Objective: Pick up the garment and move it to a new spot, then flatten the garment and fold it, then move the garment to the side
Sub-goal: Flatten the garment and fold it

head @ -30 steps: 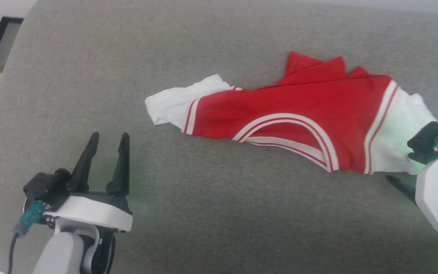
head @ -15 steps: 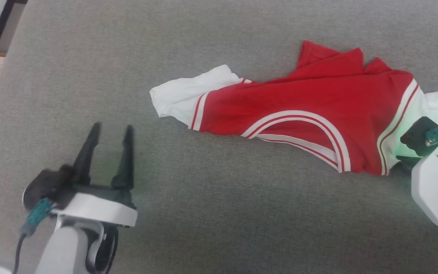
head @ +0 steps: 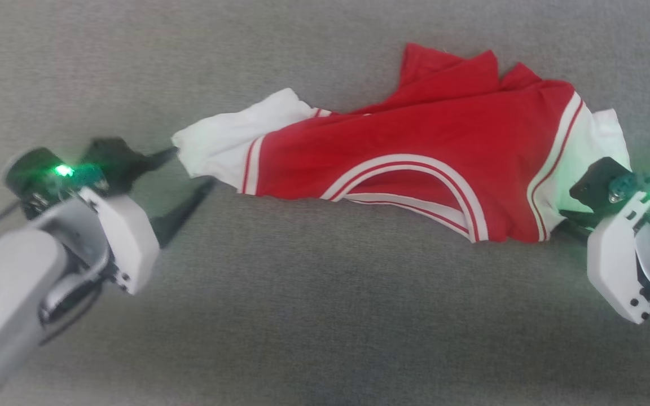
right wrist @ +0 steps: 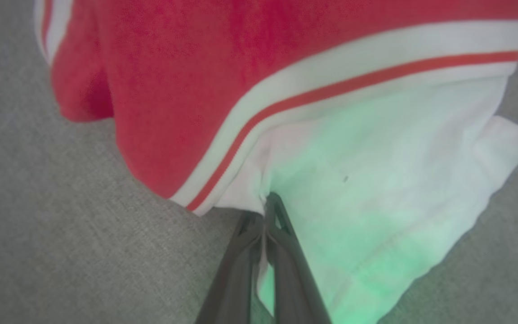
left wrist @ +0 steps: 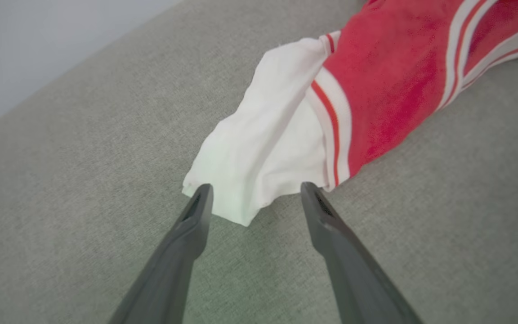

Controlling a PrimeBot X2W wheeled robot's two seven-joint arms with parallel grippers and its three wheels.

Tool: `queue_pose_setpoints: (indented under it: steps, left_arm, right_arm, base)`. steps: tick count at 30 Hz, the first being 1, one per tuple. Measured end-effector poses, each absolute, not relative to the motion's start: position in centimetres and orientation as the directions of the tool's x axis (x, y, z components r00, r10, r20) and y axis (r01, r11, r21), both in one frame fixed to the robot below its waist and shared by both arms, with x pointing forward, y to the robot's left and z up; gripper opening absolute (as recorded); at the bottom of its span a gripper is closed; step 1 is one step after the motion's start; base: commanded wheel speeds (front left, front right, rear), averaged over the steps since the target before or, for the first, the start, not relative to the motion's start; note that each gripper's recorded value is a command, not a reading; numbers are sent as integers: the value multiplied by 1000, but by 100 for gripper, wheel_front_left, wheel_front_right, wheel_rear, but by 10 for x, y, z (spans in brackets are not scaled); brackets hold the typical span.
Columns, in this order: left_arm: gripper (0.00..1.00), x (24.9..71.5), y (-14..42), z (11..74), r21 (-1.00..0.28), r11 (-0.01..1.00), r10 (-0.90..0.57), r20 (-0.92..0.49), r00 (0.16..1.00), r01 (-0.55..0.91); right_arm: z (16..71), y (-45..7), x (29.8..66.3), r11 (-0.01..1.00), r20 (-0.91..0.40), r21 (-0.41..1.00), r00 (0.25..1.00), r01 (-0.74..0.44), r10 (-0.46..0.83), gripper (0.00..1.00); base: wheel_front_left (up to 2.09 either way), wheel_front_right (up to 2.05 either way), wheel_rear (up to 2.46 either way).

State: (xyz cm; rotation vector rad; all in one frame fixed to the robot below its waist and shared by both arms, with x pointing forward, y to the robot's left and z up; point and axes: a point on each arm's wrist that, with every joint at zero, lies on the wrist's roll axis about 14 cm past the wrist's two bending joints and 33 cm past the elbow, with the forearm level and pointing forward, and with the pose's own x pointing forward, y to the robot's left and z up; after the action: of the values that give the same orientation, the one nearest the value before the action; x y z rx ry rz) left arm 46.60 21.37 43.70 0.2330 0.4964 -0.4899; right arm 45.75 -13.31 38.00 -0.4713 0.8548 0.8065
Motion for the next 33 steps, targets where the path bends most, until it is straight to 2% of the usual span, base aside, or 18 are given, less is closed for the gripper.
queue_pose_setpoints:
  steps: [7, 14, 15, 16, 17, 20, 23, 33]
  left_arm:
    - [100, 472, 194, 406, 75, 760, -437, -675, 594, 645]
    - [100, 490, 189, 389, 77, 742, -439, -695, 569, 666]
    - [85, 492, 187, 389, 67, 745, -447, -688, 571, 664]
    - [33, 492, 184, 389, 52, 750, -455, -683, 571, 660]
    - [0, 492, 181, 389, 38, 753, -463, -678, 570, 657]
    - [0, 488, 174, 394, 15, 748, -488, -665, 565, 663]
    - [0, 489, 172, 411, -37, 772, -519, -612, 596, 635]
    - [0, 494, 149, 495, -197, 772, -633, -324, 703, 605]
  right_arm:
    - [373, -132, 461, 622, -808, -34, 387, -782, 443, 0]
    - [366, -132, 464, 625, -810, -23, 381, -781, 446, 0]
    - [366, -132, 464, 626, -809, -23, 382, -780, 447, 0]
    - [366, -132, 464, 627, -807, -23, 384, -779, 448, 0]
    - [367, -132, 464, 628, -805, -23, 387, -778, 450, 0]
    - [374, -133, 464, 635, -791, -32, 408, -772, 456, 0]
    - [385, -138, 468, 654, -764, -54, 453, -754, 459, 0]
    - [476, -178, 491, 764, -599, -158, 676, -625, 429, 0]
  base:
    - [0, 0, 0]
    - [0, 0, 0]
    - [0, 0, 0]
    - [0, 0, 0]
    - [0, 0, 0]
    - [0, 0, 0]
    - [0, 0, 0]
    - [0, 0, 0]
